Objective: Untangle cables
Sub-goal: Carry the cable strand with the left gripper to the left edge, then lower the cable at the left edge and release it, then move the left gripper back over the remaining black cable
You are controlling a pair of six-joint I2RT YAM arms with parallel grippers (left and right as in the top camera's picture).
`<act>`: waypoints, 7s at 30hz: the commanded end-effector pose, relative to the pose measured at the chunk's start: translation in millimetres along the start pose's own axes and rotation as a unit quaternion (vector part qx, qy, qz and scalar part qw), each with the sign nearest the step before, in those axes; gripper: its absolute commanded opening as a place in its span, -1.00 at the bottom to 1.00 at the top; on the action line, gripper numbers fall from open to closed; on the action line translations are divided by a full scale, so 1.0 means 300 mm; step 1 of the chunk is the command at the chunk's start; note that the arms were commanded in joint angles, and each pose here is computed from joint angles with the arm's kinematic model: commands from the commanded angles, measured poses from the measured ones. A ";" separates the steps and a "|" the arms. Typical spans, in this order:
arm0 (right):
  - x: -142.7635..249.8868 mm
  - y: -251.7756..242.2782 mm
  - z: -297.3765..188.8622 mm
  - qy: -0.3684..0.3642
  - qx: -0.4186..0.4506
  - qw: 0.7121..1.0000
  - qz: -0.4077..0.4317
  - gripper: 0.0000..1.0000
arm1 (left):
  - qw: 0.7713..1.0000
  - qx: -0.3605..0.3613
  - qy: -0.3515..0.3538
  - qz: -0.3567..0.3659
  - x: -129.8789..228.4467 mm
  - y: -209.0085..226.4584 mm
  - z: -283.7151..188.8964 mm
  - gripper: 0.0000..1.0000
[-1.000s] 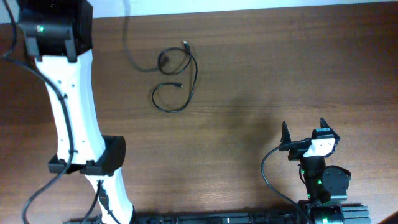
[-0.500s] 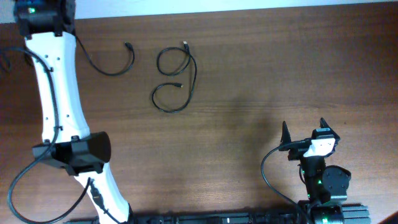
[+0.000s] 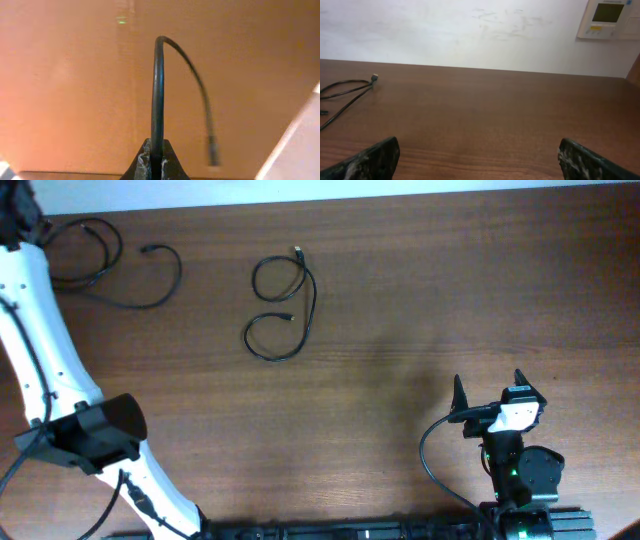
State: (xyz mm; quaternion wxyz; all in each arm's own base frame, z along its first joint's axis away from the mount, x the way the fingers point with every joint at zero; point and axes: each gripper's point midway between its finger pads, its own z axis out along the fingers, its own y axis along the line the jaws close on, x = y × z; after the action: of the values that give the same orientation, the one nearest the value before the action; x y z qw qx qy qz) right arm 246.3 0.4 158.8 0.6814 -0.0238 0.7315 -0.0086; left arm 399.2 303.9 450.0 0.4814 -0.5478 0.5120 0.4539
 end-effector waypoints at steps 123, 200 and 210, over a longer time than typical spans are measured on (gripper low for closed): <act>0.009 0.001 0.000 0.003 0.001 1.000 0.000 0.97 | 0.837 0.049 0.527 0.140 1.168 0.510 0.461 0.99; 0.009 0.001 0.001 0.003 0.001 1.000 0.000 0.97 | 0.572 0.637 0.323 0.403 1.046 -0.512 -0.871 0.98; 0.009 0.001 0.001 0.003 0.001 1.000 0.000 0.97 | 0.383 0.699 0.287 0.531 1.429 -0.444 -1.160 0.98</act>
State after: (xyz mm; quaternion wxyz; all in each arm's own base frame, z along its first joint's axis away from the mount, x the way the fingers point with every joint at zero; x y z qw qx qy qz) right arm 246.3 0.4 158.8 0.6814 -0.0238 0.7315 -0.0086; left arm 564.9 -83.7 118.4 0.2125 0.2302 0.9471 -0.0692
